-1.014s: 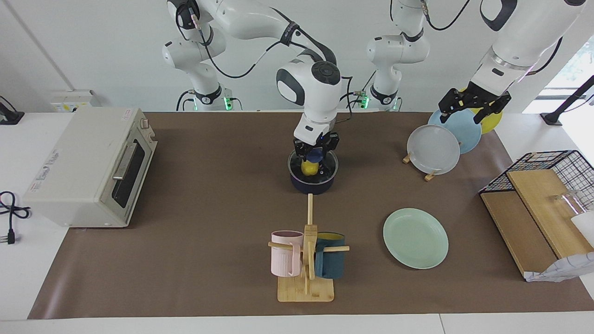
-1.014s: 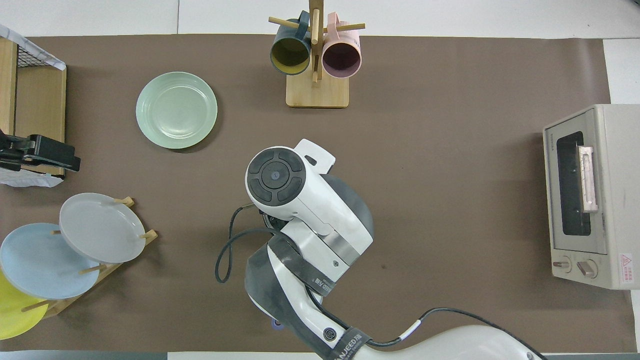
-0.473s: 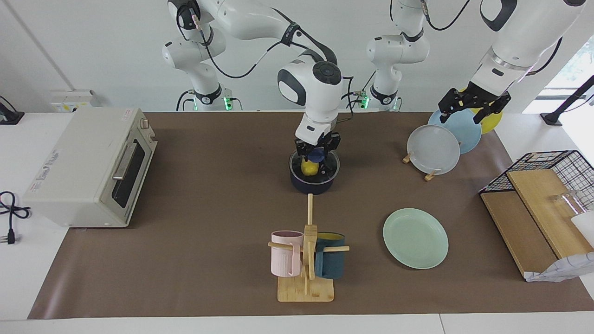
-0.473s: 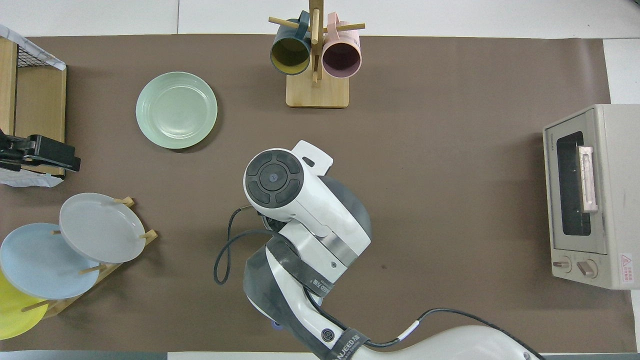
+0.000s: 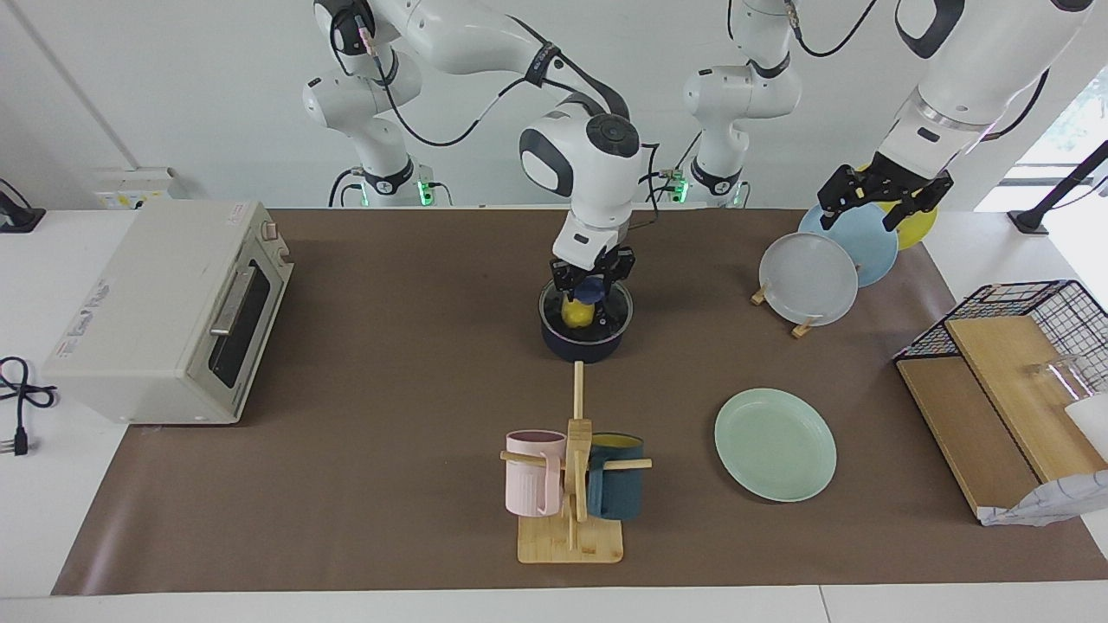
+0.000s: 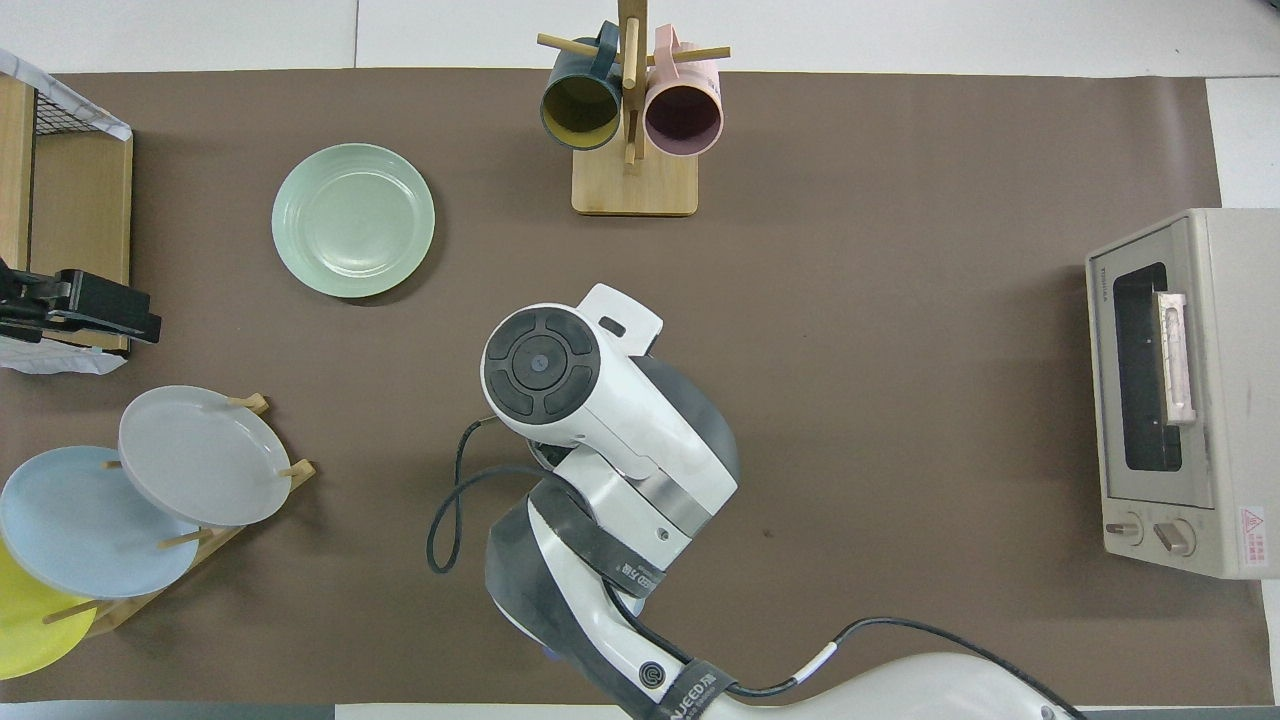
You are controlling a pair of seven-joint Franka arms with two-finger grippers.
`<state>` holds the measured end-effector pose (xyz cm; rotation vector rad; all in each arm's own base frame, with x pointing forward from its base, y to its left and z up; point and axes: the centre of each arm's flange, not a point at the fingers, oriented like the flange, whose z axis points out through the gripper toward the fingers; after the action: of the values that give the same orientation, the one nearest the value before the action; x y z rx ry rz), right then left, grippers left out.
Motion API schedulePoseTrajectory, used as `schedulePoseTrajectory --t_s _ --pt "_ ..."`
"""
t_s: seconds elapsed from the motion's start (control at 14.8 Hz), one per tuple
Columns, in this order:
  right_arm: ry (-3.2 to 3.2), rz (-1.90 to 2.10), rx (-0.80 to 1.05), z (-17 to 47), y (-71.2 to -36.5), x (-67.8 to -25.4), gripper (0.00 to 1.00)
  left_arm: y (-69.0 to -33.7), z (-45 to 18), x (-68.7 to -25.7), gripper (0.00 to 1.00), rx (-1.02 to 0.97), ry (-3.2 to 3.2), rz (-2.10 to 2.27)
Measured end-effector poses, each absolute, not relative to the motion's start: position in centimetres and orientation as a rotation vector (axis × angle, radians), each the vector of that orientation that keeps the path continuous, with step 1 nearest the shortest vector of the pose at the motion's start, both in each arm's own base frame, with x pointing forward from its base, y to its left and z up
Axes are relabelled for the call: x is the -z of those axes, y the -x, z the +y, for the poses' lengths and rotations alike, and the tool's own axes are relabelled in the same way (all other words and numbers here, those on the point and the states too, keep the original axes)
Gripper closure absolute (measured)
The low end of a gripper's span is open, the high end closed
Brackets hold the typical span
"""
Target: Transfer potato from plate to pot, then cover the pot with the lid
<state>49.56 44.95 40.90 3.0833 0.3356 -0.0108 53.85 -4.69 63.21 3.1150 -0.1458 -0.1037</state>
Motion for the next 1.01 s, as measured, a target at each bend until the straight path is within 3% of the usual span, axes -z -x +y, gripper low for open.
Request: schedulePoseTrajectory --t_s 1.01 --pt "-3.122 0.287 0.062 44.7 -49.71 -40.75 0.34 -53.85 -4.69 -63.21 0.0 0.104 -3.115 -0.146"
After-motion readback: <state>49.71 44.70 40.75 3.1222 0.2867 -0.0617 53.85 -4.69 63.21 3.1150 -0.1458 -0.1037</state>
